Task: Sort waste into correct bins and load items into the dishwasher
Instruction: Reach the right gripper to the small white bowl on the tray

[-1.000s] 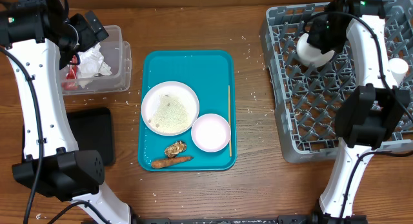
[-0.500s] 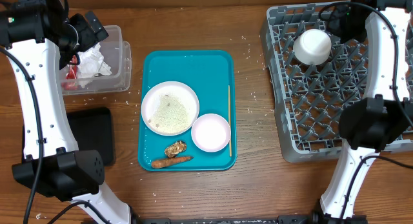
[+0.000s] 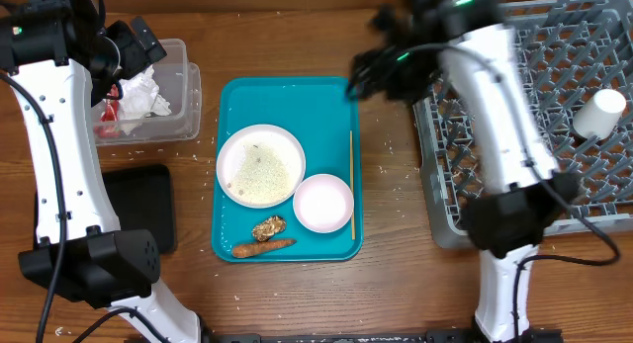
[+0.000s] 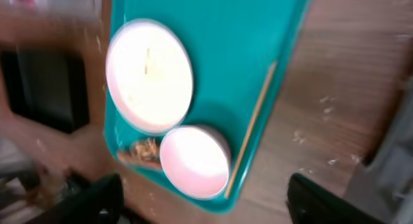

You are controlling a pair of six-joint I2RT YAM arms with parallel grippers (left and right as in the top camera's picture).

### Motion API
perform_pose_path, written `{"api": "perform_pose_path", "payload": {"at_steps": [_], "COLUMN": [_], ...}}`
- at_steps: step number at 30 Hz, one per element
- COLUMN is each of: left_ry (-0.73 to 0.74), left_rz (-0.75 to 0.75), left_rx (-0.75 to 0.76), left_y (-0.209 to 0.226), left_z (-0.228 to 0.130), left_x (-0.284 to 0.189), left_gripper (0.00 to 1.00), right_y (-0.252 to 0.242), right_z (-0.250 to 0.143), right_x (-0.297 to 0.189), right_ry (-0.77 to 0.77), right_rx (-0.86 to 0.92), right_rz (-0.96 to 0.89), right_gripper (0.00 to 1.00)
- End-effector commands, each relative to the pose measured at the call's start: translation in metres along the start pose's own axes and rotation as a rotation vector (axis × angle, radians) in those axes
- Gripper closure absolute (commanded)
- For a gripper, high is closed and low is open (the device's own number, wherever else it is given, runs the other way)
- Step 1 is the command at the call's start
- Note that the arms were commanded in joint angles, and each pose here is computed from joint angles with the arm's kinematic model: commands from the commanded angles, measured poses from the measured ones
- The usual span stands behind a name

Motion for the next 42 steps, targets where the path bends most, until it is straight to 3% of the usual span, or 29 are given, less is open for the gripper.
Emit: {"api": "perform_pose_path", "payload": {"at_steps": [1,10,12,21,31,35,42], "left_ry": [0.001,0.001,0.001,0.001,0.001,0.001,0.001], "left_rz": [0.003,0.003,0.003,0.003,0.003,0.003,0.003], "left_rx": [-0.008,-0.008,-0.008,-0.008,-0.008,-0.008,-0.008], "left_y": [0.0,0.0,0.0,0.0,0.0,0.0,0.0], "left_z": [-0.001,-0.001,-0.001,-0.001,-0.001,-0.001,-0.001], "left_x": [0.0,0.0,0.0,0.0,0.0,0.0,0.0], "left_gripper": [0.0,0.0,0.0,0.0,0.0,0.0,0.0], "right_y": [0.017,0.056,0.06,0.052,0.039,0.052,0.079], "right_z": [-0.03,-0.115,-0.125,-0.113,-0.113,-0.112,-0.093], "right_x": [0.031,0.123,0.154,0.201,0.213,0.203,0.149], "right_ry": [0.059,0.24,0.209,0.076,0.05,0.061,0.013], "right_rx": [-0.024,-0.143,-0.166,-0.139,-0.097,-0.094,-0.093], "right_rz": [-0.142,-0.286,-0.313,-0.328,-0.362,-0.328,-0.299], "right_gripper": [0.12,0.09,0.13,0.44,0.61,0.93,0.96]}}
Point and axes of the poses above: each gripper's point midway between its finger pads, its own x axis out along the fingers, its own y axis along the line the jaws close on, z = x × y, the point moved 2 cm from there along -x, back along the fingers, and after that the axes turned 12 degrees about x, right-handed, at the moved point
